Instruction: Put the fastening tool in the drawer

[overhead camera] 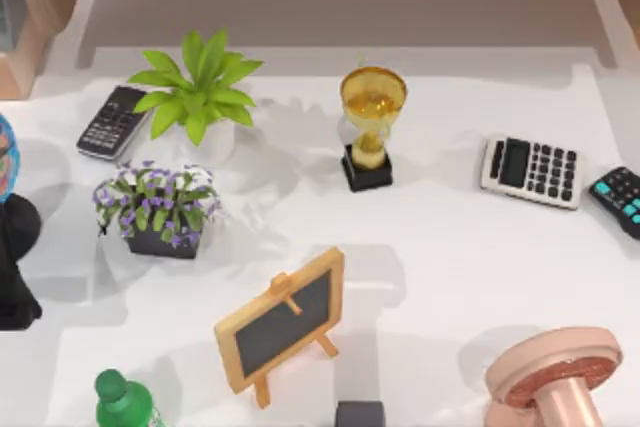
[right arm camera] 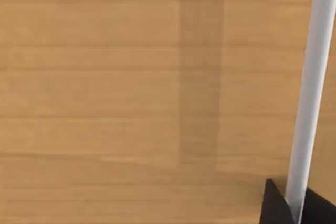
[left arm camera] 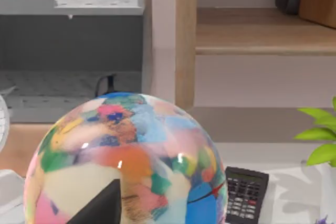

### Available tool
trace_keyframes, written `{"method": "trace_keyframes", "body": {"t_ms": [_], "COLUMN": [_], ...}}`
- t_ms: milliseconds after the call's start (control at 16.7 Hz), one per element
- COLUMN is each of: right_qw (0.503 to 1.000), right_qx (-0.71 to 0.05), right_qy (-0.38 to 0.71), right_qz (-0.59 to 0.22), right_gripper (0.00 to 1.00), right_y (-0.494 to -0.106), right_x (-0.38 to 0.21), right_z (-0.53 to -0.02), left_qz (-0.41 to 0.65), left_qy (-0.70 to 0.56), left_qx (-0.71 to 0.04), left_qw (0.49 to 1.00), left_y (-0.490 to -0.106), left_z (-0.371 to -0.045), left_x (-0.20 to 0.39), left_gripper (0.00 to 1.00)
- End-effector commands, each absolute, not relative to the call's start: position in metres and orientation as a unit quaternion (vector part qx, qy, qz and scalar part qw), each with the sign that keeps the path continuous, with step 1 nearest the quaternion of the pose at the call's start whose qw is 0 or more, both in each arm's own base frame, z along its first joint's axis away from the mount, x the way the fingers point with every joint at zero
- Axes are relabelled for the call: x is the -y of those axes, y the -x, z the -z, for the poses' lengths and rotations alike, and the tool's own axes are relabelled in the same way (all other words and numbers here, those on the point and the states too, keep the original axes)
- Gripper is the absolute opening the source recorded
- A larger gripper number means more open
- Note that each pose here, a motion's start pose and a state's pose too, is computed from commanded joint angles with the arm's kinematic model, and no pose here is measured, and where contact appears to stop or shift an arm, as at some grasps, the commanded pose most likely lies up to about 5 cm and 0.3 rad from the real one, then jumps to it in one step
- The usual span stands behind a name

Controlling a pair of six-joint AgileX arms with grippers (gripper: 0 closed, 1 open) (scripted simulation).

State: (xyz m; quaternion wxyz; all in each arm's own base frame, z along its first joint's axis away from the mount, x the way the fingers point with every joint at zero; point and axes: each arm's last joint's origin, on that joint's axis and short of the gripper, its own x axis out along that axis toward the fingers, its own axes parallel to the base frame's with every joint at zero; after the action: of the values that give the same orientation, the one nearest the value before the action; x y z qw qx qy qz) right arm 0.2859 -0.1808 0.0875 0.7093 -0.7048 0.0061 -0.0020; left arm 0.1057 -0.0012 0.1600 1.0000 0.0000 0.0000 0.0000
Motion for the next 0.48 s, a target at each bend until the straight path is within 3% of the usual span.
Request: {"method": "trace_keyframes", "body": {"t_ms": [240, 480], "right_qw": [0.709, 0.710], "right_qx": [-0.005, -0.008], "right_qy": [0.706, 0.704], "right_qz": [0.004, 0.004], "right_gripper": [0.00, 0.00], "right_y": [-0.310, -0.311], "right_x": [0.180, 0.181], "right_z": [-0.089, -0.088], "left_qz": [0.000, 0.000], "left_qy": [0.000, 0.000], "left_qx": [0.000, 0.000], "left_qw": [1.000, 1.000], "left_y": [-0.106, -0.106], "left_z": [-0.160, -0.160], "left_x": [0.001, 0.001], "left_gripper": [1.00, 1.00]}}
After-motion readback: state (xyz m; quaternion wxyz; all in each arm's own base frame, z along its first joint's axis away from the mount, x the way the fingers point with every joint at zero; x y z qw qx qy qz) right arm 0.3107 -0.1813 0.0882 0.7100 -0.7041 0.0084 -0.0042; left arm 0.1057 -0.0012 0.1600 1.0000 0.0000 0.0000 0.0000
